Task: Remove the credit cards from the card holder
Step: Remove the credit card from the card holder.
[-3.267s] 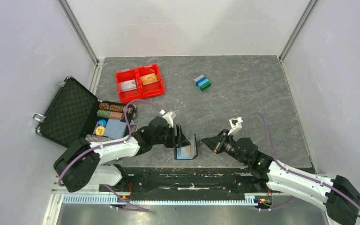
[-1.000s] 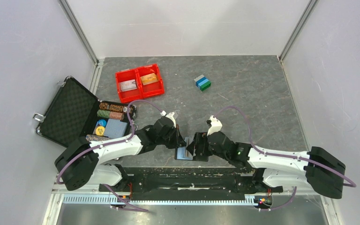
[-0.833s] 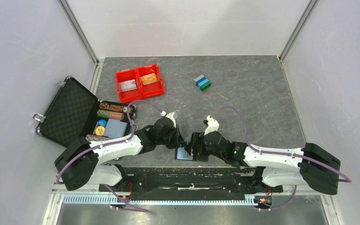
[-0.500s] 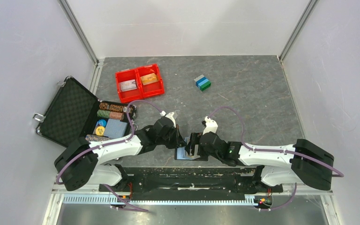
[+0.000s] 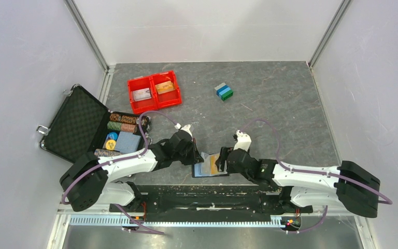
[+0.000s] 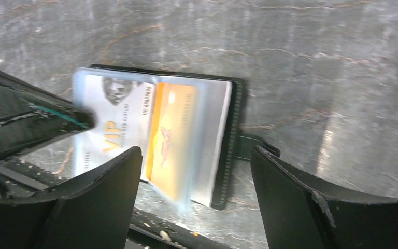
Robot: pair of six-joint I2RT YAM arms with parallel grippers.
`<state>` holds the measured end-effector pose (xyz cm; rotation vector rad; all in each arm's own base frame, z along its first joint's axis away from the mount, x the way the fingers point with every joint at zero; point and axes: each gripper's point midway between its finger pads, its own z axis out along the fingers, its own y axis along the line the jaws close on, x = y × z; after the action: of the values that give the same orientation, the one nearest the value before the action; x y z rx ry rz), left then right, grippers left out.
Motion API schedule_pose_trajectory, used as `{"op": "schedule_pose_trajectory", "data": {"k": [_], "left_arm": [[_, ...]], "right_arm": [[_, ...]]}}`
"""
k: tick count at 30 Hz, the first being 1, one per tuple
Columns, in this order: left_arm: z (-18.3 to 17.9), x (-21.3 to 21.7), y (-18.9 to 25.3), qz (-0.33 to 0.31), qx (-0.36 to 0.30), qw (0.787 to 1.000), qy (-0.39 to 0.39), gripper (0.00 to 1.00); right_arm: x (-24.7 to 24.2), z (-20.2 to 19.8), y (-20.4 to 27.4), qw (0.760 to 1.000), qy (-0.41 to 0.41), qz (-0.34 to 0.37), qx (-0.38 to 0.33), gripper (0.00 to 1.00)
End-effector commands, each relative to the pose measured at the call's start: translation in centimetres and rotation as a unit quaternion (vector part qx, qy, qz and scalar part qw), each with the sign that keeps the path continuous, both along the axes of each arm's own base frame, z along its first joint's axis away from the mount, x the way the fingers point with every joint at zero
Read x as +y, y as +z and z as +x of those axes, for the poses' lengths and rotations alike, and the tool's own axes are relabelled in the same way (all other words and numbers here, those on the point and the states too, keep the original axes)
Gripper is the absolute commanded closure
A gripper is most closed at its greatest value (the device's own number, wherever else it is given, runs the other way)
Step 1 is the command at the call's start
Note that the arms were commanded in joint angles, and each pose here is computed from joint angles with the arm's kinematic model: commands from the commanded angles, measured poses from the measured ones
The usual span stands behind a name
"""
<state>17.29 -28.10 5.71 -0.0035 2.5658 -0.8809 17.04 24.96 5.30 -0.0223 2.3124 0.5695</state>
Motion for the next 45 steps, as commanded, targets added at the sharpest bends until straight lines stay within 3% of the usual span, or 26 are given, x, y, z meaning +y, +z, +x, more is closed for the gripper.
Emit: {"op": "schedule_pose_trajectory", "data": {"k": [1, 4, 9, 17, 21, 27, 31, 36, 45], "left_arm": [[0.7, 0.2, 0.4, 0.014, -0.025, 1.000, 0.001, 0.98], [0.7, 0.4, 0.3, 0.017, -0.024, 1.000, 0.001, 0.96], [0.4, 0.4, 0.3, 0.018, -0.020, 1.000, -0.003, 0.75], [0.7, 1.5, 0.7, 0.047, -0.026, 0.999, 0.006, 0.47], [1.2, 2.4, 1.8, 0.058, -0.046, 0.997, 0.023, 0.45], [0.6, 0.5, 3.0, 0.001, -0.051, 0.999, -0.013, 0.50], [-0.1, -0.1, 0.8, 0.003, -0.023, 0.999, -0.031, 0.71], [-0.4, 0.0, -1.2, 0.018, -0.007, 0.999, -0.036, 0.84], [-1.1, 1.8, -3.6, 0.051, 0.004, 0.998, -0.023, 0.91]], "right_arm": [[-3.4, 0.3, -0.8, 0.998, -0.045, -0.040, -0.016, 0.21], [-4.9, 0.1, -0.9, 0.997, -0.058, -0.051, -0.020, 0.21], [-5.3, 0.2, 0.0, 0.997, -0.057, -0.046, -0.034, 0.25], [0.0, 0.2, 6.7, 0.991, 0.071, 0.039, -0.105, 0.47], [2.0, -0.3, 7.8, 0.984, 0.105, 0.090, -0.117, 0.51], [3.2, -0.3, 7.3, 0.978, 0.119, 0.132, -0.110, 0.55], [3.6, 0.0, 6.3, 0.973, 0.142, 0.159, -0.086, 0.58], [4.6, -0.6, 4.8, 0.968, 0.179, 0.167, -0.046, 0.61], [5.4, -1.0, 2.0, 0.967, 0.173, 0.186, 0.001, 0.63]]}}
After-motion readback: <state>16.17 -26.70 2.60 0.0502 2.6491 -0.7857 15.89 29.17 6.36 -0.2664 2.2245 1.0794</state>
